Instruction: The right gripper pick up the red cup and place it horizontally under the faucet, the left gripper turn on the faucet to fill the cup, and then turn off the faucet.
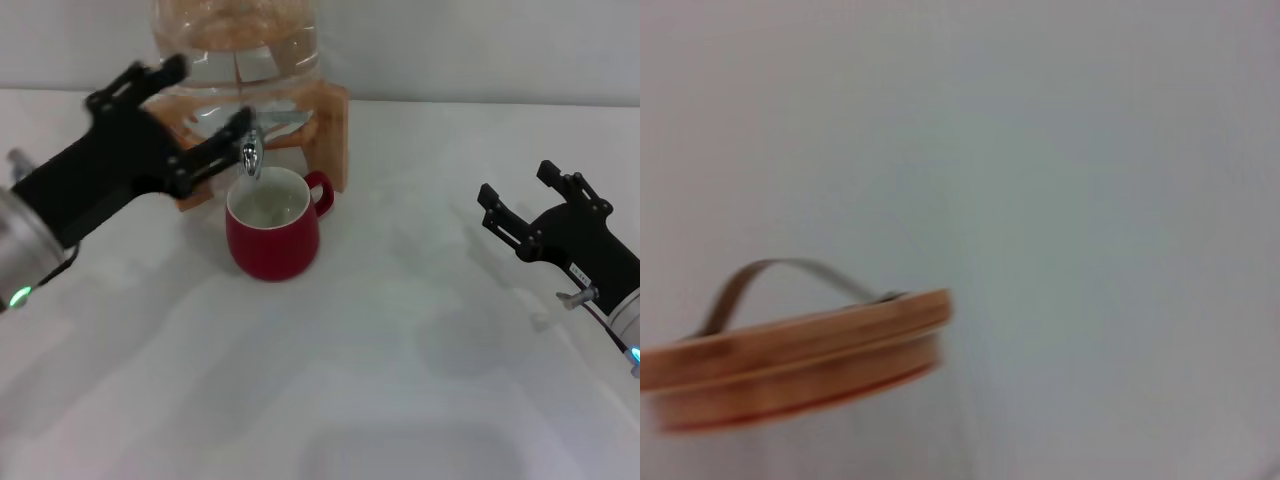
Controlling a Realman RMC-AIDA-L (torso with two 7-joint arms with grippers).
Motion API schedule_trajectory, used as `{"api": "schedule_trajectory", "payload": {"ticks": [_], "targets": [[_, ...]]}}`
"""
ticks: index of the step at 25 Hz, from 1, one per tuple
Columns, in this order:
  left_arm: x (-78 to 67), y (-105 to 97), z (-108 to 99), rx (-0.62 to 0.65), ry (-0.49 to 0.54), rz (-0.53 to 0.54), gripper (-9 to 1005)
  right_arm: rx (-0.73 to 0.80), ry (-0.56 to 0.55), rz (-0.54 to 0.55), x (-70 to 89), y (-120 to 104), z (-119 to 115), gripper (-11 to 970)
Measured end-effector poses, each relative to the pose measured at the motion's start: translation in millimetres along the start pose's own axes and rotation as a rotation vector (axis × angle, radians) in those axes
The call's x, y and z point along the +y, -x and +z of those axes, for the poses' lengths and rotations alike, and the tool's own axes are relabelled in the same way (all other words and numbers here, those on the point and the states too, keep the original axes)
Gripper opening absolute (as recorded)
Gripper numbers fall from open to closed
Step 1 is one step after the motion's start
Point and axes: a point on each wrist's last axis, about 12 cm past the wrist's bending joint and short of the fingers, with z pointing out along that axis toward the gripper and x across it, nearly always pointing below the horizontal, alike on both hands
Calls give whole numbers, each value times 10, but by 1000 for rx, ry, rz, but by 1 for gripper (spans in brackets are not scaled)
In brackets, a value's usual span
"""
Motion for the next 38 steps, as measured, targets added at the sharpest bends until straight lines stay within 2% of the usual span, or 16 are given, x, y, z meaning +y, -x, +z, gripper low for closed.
{"api": "schedule_trajectory", "payload": {"ticks": [7, 14, 31, 38], "targets": [[47, -354, -312, -41, 207, -83, 847, -4, -7, -1, -16, 12, 16, 840], [49, -602, -510, -45, 320, -141, 847, -7, 1, -11, -18, 45, 101, 840], [83, -761, -743, -96, 485, -189, 847, -11, -99, -6, -231, 67, 87, 840], [70, -826, -751, -118, 482, -207, 847, -15, -105, -5, -245, 63, 59, 840]]}}
